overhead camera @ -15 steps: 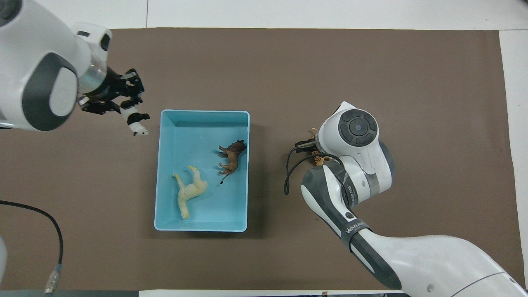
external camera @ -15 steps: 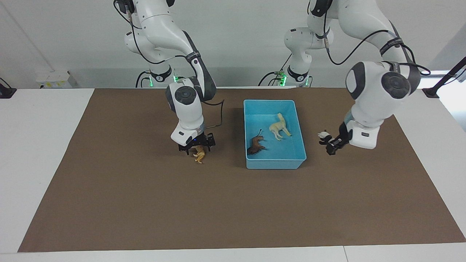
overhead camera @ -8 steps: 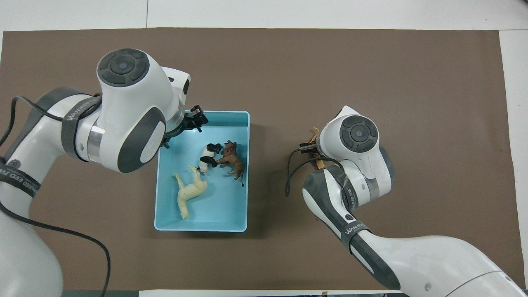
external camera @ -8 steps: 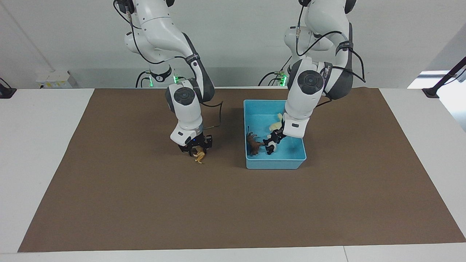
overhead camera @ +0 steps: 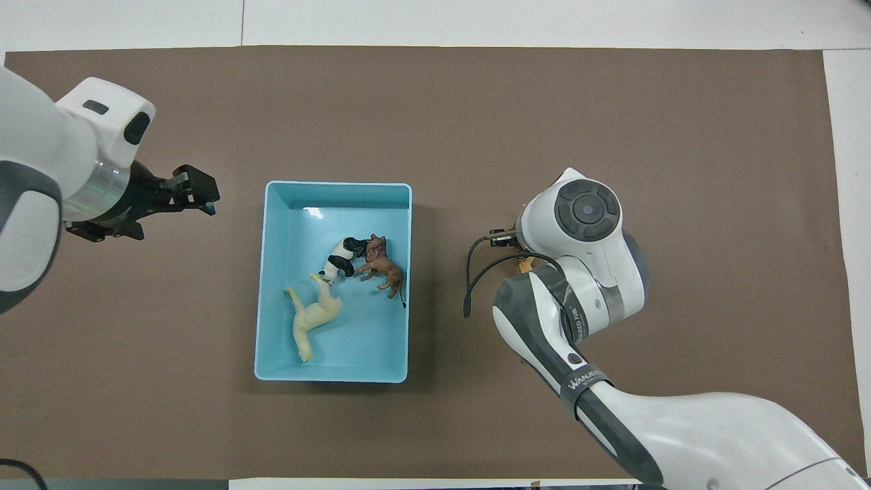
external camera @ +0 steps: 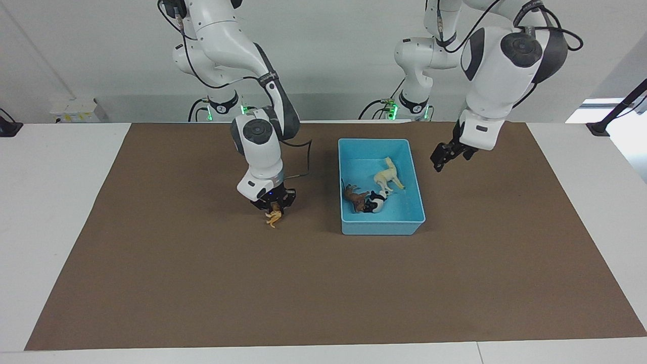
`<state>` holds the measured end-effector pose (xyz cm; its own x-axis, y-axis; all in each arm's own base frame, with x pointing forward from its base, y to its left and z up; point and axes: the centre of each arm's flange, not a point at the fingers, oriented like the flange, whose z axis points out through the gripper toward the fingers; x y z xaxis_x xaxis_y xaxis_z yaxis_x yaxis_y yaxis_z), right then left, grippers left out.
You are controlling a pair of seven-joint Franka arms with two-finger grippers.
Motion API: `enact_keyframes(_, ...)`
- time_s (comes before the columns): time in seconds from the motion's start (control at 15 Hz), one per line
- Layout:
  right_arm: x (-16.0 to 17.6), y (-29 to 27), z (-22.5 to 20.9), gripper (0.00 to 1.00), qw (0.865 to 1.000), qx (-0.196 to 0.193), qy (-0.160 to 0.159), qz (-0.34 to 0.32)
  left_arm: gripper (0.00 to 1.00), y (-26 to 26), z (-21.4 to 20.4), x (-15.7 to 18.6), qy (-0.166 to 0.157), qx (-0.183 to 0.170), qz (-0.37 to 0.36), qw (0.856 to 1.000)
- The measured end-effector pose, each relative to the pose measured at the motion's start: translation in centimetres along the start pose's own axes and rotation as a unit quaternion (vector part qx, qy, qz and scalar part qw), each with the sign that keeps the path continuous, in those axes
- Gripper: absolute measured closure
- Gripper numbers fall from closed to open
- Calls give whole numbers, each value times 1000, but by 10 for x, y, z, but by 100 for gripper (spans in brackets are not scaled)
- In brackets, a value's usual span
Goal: Put all toys into storage box
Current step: 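Lower the tan dog into the box with the right gripper while the left gripper withdraws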
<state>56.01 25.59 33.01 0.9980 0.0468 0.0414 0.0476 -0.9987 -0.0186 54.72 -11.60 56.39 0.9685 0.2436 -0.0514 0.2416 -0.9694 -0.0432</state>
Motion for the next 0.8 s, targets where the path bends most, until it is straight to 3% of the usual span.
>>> enact_keyframes(0.2,15,-76,-120,66,998,25,11,56,0,-19,-13,-5,-4,2,31,1000)
enact_keyframes(0.33,1,-144,-176,66,989,98,21,105,0,-28,-20,-3,-18,7,39,999)
enact_keyframes(0.47,-16,-195,-167,66,980,150,33,129,0,-34,-37,1,-26,7,60,998)
enact_keyframes(0.6,-36,-227,-121,61,979,154,30,131,0,-44,-42,9,-32,6,82,996)
enact_keyframes(0.8,-50,-242,-101,29,975,148,15,166,0,-52,-32,15,-48,8,105,993)
